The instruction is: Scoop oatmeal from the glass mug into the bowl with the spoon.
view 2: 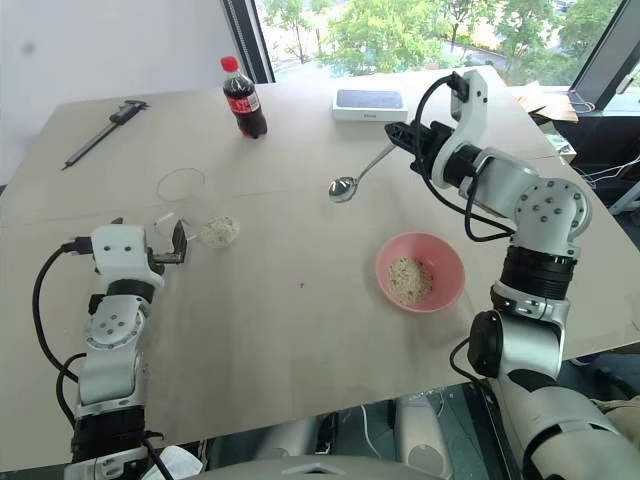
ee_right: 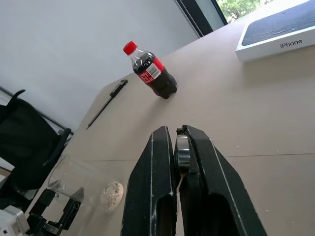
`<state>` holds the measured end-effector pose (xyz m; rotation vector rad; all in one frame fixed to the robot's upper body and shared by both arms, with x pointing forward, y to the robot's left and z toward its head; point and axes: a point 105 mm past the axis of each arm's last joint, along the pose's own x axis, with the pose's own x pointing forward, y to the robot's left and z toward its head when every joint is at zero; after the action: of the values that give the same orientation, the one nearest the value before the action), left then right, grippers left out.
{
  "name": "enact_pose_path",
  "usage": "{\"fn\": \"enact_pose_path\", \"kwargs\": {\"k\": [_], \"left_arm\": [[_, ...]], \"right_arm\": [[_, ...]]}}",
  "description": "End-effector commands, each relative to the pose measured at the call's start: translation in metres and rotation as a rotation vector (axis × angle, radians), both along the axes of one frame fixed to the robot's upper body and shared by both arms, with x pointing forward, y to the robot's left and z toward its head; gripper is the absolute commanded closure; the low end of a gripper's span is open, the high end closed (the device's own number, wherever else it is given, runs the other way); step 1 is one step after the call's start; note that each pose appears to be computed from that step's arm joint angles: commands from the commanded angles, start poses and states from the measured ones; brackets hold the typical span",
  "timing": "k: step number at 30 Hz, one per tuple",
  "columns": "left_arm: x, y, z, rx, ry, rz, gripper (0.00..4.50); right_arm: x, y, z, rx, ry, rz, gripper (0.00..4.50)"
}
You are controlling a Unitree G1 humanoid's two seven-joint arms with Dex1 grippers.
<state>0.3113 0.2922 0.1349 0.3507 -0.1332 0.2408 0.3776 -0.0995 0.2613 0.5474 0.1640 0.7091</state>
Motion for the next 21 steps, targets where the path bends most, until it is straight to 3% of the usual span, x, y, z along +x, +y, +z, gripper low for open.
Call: {"fn": "enact_pose_path", "kwargs": {"k": [1, 20, 21], "left_arm": [[0.001, -0.009, 0.012, 0.032, -0.050, -0.049, 0.05], [-0.008, -0.029, 0.018, 0.094, -0.105, -0.097, 0.05], [-0.008, -0.030, 0.019, 0.094, -0.107, -0.100, 0.29]], "right_arm": [[-0.003, -0.003, 0.011, 0.009, -0.056, 0.001, 4.50], [-0.003, 0.003, 0.006, -0.006, -0.057, 0.013, 4.50], [-0.004, 0.004, 0.006, -0.006, -0.058, 0.013, 4.50]]}}
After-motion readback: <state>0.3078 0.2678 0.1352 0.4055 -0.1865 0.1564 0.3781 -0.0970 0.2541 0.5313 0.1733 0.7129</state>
